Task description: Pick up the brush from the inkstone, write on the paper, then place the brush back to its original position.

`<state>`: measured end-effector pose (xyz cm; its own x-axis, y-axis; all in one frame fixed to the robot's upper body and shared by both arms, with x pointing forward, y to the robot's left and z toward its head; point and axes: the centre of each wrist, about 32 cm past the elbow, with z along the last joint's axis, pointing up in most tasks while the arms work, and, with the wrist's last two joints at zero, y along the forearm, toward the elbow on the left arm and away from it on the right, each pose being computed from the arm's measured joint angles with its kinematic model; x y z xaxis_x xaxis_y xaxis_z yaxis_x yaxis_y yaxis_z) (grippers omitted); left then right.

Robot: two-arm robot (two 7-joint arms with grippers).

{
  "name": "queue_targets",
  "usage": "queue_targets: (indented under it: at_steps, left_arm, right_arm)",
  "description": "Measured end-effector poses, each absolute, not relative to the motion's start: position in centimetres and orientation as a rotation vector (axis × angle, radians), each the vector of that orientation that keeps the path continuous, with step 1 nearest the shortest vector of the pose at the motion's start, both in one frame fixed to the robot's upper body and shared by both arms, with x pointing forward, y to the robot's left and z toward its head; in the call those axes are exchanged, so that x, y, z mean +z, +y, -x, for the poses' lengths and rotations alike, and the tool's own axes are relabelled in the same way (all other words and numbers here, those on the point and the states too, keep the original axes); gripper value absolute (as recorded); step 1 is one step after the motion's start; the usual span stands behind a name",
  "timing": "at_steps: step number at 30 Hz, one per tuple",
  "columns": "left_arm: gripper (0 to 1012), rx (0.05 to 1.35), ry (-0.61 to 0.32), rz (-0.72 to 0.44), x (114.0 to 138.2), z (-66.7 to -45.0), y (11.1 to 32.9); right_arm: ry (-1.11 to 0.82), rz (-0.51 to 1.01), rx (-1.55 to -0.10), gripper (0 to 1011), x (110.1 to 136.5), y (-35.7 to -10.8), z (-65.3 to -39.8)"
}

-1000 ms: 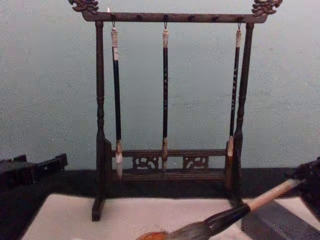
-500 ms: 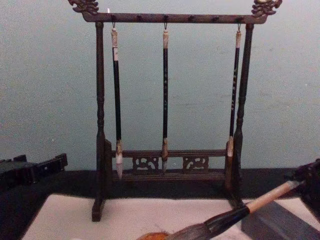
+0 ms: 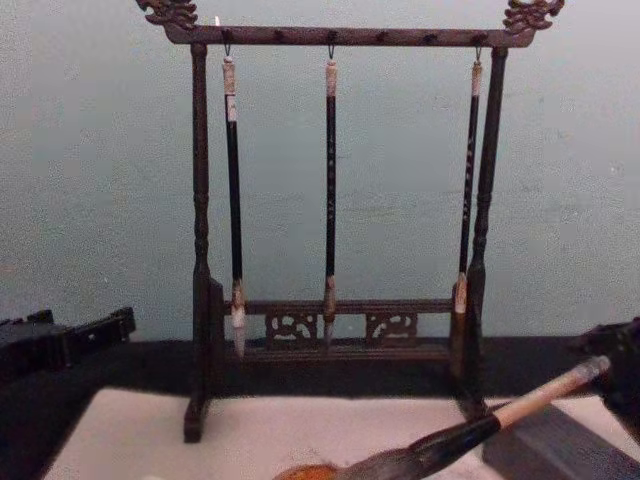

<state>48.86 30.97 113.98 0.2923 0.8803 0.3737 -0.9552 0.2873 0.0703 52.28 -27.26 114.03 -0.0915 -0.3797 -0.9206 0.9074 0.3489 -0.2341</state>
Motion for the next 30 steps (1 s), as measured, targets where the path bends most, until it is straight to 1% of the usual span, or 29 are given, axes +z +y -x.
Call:
queue_targets:
  at_steps: [1,3,4,5,7,8,9,10,11,12,14,15,17,18,20,23,30]
  left_arm:
    - [1000,1.248,-0.285,-0.304,113.98,-48.86,30.97]
    - [1002,1.248,-0.285,-0.304,113.98,-48.86,30.97]
    - [1002,1.248,-0.285,-0.304,113.98,-48.86,30.97]
    - [1002,1.248,-0.285,-0.304,113.98,-48.86,30.97]
    - [1002,1.248,-0.285,-0.304,113.98,-48.86,30.97]
    - [1002,1.248,-0.285,-0.304,113.98,-48.86,30.97]
    - [1002,1.248,-0.285,-0.304,113.98,-48.86,30.97]
    - [1000,1.248,-0.285,-0.304,113.98,-48.86,30.97]
    - [1002,1.248,-0.285,-0.305,113.98,-48.86,30.97]
    - [1002,1.248,-0.285,-0.304,113.98,-48.86,30.97]
    - [1002,1.248,-0.285,-0.304,113.98,-48.86,30.97]
    - [1002,1.248,-0.285,-0.304,113.98,-48.86,30.97]
    - [1002,1.248,-0.285,-0.304,113.98,-48.86,30.97]
    - [1002,1.248,-0.285,-0.304,113.98,-48.86,30.97]
    - [1002,1.248,-0.285,-0.305,113.98,-48.86,30.97]
    - [1002,1.248,-0.285,-0.304,113.98,-48.86,30.97]
    - [1002,1.248,-0.285,-0.304,113.98,-48.86,30.97]
  right_arm:
    - [1.218,-0.570,-1.178,370,114.04,-27.26,-52.28]
    - [1.218,-0.570,-1.178,418,114.04,-27.26,-52.27]
    - [1.218,-0.570,-1.178,483,114.04,-27.26,-52.27]
    - [1.218,-0.570,-1.178,483,114.04,-27.26,-52.27]
    - [1.218,-0.570,-1.177,547,114.04,-27.26,-52.27]
    - [1.218,-0.571,-1.177,607,114.04,-27.26,-52.27]
    - [1.218,-0.571,-1.177,629,114.04,-27.26,-52.27]
    - [1.218,-0.571,-1.177,689,114.04,-27.27,-52.26]
    - [1.218,-0.571,-1.177,689,114.04,-27.27,-52.26]
    - [1.218,-0.571,-1.177,730,114.04,-27.27,-52.26]
    - [1.218,-0.570,-1.177,773,114.03,-27.27,-52.26]
    - [1.218,-0.571,-1.177,827,114.03,-27.27,-52.25]
    - [1.218,-0.570,-1.177,864,114.03,-27.27,-52.25]
    - [1.219,-0.570,-1.177,914,114.03,-27.27,-52.25]
    - [1.218,-0.570,-1.177,962,114.03,-27.27,-52.25]
    - [1.218,-0.570,-1.177,1008,114.03,-27.27,-52.25]
    - [1.219,-0.567,-1.176,1008,114.03,-27.28,-52.10]
